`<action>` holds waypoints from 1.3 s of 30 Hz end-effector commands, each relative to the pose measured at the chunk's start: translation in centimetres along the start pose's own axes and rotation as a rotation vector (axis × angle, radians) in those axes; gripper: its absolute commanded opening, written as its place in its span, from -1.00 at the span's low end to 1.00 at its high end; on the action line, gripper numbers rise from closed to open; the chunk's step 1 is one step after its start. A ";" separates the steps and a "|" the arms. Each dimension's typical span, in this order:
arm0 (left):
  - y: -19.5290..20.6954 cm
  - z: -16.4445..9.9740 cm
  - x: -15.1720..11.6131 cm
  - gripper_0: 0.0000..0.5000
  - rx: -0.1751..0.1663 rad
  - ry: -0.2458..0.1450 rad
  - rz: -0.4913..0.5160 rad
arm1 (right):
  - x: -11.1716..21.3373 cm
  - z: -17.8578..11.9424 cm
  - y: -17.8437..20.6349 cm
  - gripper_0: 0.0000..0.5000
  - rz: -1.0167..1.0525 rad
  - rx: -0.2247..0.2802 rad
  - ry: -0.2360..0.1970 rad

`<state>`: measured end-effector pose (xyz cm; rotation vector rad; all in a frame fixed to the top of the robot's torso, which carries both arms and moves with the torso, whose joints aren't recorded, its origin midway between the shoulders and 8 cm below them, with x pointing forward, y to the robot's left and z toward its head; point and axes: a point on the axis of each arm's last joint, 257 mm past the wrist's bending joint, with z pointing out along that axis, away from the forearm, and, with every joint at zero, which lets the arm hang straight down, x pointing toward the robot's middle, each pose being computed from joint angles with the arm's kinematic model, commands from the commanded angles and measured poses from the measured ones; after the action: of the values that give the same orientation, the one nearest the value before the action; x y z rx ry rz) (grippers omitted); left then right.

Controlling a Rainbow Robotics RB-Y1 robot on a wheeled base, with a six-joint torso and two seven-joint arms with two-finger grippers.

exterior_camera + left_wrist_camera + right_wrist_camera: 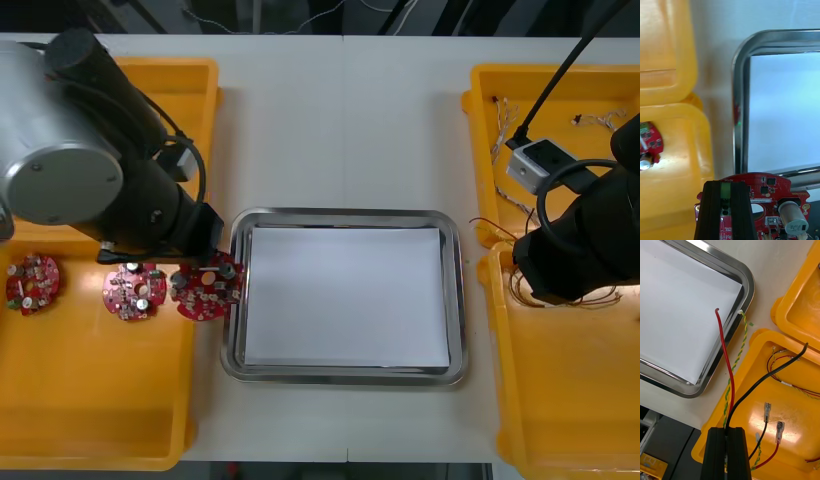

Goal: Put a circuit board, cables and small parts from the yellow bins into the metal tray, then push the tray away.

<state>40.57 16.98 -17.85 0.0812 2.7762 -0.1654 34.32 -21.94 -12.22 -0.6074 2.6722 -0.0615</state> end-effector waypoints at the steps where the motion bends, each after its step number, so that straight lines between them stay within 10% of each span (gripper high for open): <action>1: -4.5 0.0 -1.0 -1.00 0.022 -0.035 0.026 | -0.8 -0.4 0.3 -1.00 -0.023 -0.004 -0.017; 21: -9.3 5.3 1.8 -1.00 -0.057 -0.024 0.105 | -0.9 -0.4 0.2 -1.00 -0.018 0.002 -0.023; 39: -9.5 9.5 4.2 -1.00 -0.055 -0.067 0.121 | -0.9 -0.5 0.3 -1.00 -0.021 0.000 -0.022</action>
<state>40.27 7.74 -26.07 0.3105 2.6888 -0.0124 34.39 -22.00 -12.25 -0.6019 2.6753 -0.0610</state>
